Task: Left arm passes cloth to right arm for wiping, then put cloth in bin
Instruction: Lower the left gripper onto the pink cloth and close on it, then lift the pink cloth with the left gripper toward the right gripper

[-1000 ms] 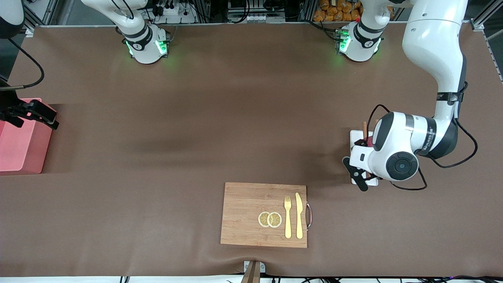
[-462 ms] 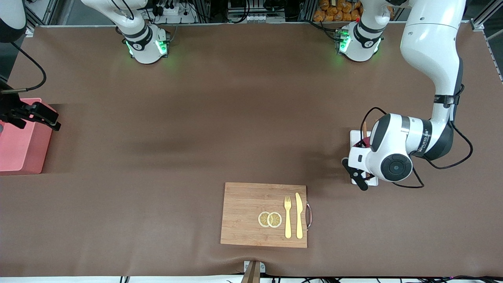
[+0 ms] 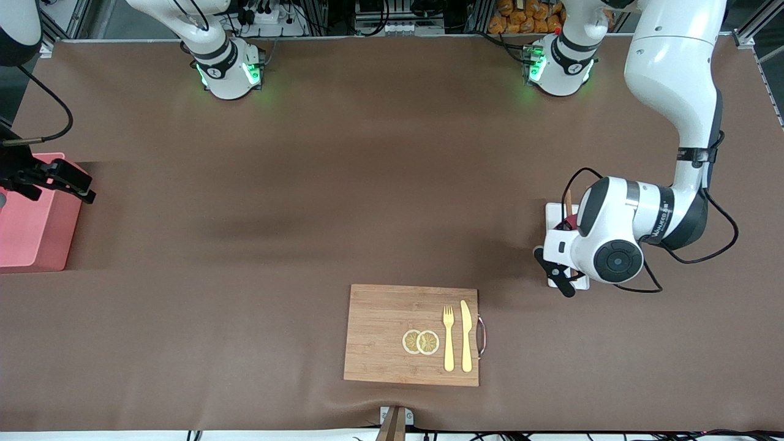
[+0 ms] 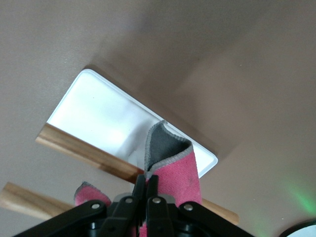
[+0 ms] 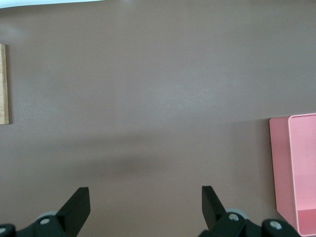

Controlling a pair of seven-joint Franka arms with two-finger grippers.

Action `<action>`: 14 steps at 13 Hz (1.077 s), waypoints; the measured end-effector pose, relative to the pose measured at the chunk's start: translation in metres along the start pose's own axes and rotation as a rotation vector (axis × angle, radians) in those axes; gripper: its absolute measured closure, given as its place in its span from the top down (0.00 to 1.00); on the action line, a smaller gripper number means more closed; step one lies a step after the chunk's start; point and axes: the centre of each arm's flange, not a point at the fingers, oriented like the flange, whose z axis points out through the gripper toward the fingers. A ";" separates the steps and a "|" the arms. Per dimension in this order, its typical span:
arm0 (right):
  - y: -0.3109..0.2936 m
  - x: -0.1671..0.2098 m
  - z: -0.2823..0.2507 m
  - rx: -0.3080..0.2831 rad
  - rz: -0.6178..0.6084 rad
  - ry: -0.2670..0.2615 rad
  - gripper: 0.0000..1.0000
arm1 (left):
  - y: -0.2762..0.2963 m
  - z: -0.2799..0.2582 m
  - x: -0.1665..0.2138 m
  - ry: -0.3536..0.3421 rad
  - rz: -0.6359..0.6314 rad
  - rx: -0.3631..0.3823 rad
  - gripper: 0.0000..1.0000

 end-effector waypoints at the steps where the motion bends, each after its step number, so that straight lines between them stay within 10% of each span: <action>1: 0.000 0.000 0.000 0.000 0.000 0.000 1.00 | 0.000 -0.008 -0.002 0.009 -0.004 0.008 0.04; 8: -0.004 0.000 0.000 0.001 -0.006 -0.002 1.00 | 0.045 -0.124 -0.029 0.100 -0.163 0.033 0.04; 14: -0.001 -0.003 0.004 0.000 0.006 -0.031 1.00 | 0.166 -0.174 0.032 0.220 -0.367 -0.080 0.04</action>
